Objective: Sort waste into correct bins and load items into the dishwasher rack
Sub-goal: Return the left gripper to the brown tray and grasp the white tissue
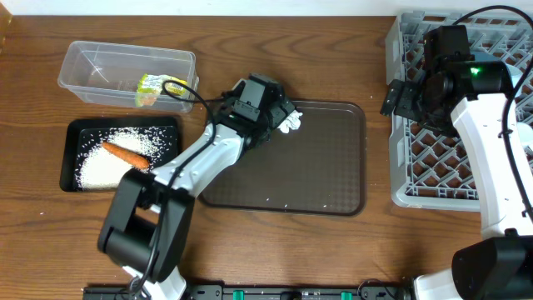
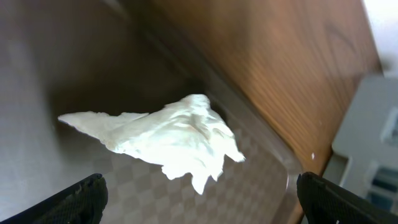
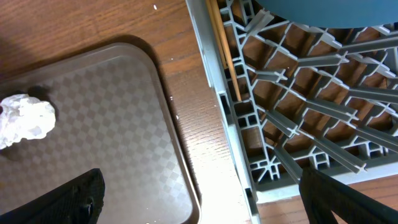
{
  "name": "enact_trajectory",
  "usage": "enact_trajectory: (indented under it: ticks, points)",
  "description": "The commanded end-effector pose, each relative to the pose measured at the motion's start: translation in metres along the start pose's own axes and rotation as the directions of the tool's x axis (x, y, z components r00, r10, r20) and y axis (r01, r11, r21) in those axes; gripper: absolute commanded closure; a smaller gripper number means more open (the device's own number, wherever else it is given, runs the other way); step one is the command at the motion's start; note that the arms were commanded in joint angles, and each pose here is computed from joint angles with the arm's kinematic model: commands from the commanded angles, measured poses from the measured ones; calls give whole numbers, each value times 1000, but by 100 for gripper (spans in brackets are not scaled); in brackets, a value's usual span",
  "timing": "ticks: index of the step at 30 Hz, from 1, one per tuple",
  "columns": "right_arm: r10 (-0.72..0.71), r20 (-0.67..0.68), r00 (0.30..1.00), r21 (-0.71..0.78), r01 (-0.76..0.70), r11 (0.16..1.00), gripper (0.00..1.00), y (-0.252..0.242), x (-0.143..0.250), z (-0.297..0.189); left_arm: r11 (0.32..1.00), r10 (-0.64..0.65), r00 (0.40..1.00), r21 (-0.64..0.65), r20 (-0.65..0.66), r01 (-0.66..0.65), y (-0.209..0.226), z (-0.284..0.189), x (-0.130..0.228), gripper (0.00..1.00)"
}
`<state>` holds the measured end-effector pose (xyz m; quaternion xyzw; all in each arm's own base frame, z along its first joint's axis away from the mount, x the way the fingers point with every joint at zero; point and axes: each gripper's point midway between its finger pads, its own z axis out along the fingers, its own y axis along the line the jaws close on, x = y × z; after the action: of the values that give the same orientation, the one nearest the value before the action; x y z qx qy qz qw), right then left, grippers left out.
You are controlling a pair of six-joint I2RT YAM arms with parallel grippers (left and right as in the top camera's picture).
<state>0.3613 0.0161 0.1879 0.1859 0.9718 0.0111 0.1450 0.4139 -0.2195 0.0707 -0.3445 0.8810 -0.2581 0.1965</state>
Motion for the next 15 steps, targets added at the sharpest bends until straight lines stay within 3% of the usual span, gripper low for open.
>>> enact_trajectory:
  ticks: [1,15]
  points:
    - [9,3,1000,5,-9,1000,1,-3,-3,0,986,-166,986,-23,-1,166,7,13,2,0]
    - [9,3,1000,5,-9,1000,1,-3,-3,0,948,-315,949,-37,-7,315,19,47,8,0]
